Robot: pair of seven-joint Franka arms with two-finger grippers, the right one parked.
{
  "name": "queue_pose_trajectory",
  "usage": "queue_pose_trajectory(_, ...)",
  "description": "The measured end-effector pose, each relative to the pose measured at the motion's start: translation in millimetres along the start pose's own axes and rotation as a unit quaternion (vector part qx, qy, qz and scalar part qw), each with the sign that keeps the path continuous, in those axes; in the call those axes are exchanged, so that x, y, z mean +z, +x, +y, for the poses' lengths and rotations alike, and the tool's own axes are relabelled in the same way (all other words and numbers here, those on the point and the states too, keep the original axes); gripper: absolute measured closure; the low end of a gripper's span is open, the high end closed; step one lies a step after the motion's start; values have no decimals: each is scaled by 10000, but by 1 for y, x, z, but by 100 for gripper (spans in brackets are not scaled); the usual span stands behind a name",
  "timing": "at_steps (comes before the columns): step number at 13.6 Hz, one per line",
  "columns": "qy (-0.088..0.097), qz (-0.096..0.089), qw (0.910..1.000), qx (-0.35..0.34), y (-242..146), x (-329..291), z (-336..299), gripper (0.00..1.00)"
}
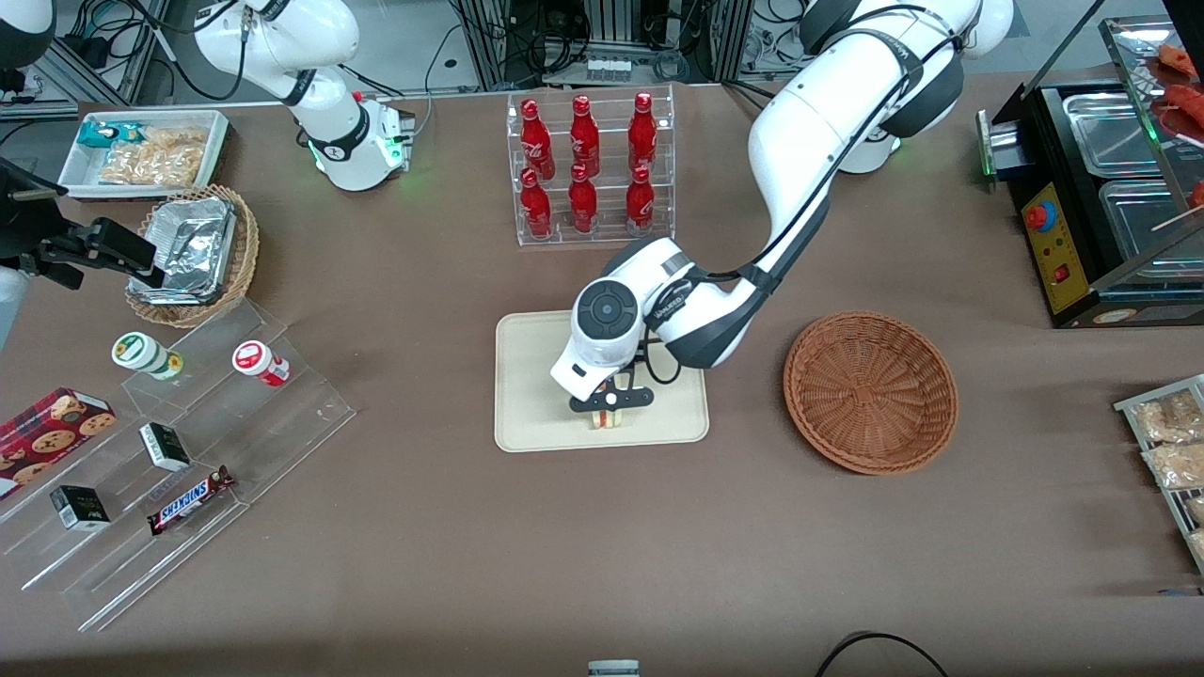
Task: Place sandwich from basket to tray
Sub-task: 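Lower the sandwich onto the tray and open the left gripper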
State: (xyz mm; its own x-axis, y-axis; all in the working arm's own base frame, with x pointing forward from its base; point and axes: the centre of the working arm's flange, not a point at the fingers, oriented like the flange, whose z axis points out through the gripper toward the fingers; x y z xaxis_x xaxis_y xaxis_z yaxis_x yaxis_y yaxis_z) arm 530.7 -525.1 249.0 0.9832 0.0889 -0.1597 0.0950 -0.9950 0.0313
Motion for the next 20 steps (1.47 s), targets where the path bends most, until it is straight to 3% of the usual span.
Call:
queue_pose_trajectory(8,57,-42,10000,24,-16,10,13,85)
queue_pose_trajectory(12,49,-33,10000,4,-12,10,11,50)
queue_pose_trajectory(15,-84,134,9999,-14,-9,-24,13,19)
queue_pose_trajectory(16,-49,165,9998,-32,-8,-42,10,8)
queue_pose_trajectory(17,-13,206,9998,-67,-7,-64,5,1)
queue_pose_trajectory(20,77,358,9991,-220,-5,-133,-21,0)
